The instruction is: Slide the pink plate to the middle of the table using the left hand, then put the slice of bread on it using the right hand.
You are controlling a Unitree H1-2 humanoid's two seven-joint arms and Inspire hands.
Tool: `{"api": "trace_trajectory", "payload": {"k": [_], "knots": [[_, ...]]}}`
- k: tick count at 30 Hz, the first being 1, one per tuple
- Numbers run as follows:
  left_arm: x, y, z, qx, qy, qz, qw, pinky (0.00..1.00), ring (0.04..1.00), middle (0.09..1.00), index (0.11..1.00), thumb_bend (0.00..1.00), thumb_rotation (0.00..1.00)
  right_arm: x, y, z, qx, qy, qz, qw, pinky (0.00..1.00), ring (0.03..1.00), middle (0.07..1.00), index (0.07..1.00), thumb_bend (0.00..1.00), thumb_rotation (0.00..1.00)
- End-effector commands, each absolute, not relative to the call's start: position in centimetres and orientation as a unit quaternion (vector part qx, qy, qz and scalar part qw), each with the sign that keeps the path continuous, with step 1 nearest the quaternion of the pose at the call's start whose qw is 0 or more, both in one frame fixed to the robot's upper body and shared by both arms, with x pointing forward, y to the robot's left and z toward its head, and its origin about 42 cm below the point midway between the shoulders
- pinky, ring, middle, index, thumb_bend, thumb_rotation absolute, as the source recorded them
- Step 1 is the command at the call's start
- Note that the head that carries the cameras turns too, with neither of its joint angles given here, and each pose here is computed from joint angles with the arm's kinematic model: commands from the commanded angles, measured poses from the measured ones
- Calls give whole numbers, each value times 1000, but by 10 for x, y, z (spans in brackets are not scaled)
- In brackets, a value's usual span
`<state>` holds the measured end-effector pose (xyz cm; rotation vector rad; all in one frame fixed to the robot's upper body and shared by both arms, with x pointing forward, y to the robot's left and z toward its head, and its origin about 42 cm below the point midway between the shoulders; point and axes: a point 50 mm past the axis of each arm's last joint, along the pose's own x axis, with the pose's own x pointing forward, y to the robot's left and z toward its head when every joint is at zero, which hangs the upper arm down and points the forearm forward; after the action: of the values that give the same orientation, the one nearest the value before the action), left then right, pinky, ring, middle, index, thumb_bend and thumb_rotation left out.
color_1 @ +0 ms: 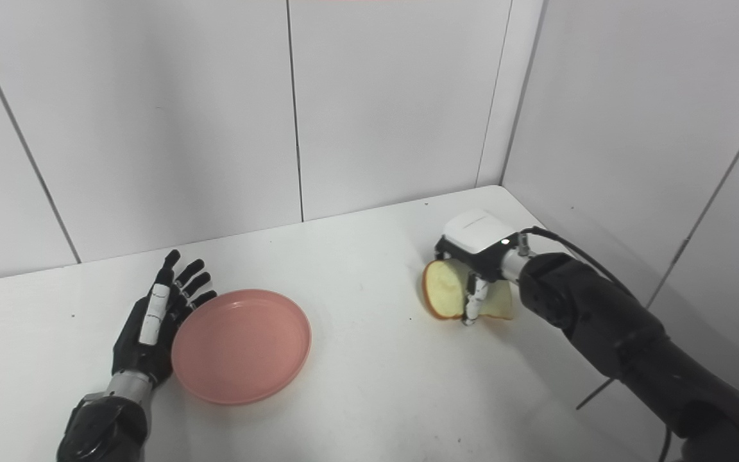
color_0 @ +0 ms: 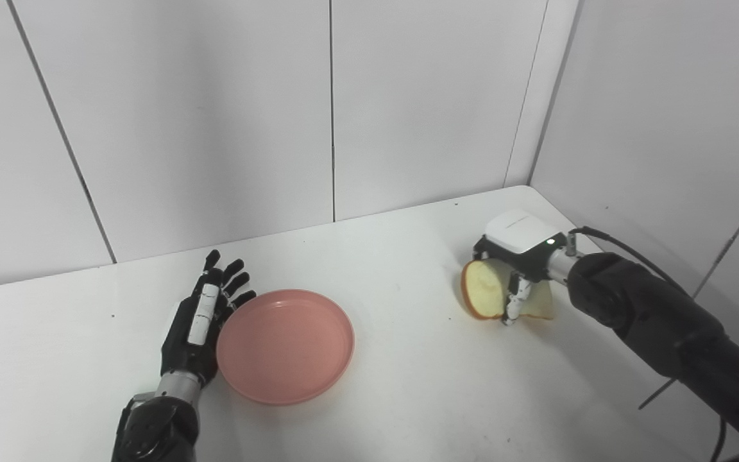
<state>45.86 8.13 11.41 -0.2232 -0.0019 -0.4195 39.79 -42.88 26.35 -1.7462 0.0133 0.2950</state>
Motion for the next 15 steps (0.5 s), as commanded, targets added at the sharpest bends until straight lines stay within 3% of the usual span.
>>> {"api": "trace_trajectory", "payload": {"k": [1, 11, 15], "knots": [[435, 85, 70, -111, 76, -198, 971, 780, 897, 903, 1000, 917, 771, 405, -427, 315, -774, -39, 107, 623, 267, 327, 417, 525, 519, 10], [435, 81, 73, -110, 75, -201, 970, 784, 901, 909, 1000, 890, 779, 399, -389, 371, -774, -61, 147, 613, 276, 336, 417, 529, 519, 8], [435, 76, 74, -105, 75, -204, 970, 776, 898, 910, 1000, 903, 783, 399, -376, 384, -778, -105, 153, 601, 277, 343, 423, 524, 521, 6]]}}
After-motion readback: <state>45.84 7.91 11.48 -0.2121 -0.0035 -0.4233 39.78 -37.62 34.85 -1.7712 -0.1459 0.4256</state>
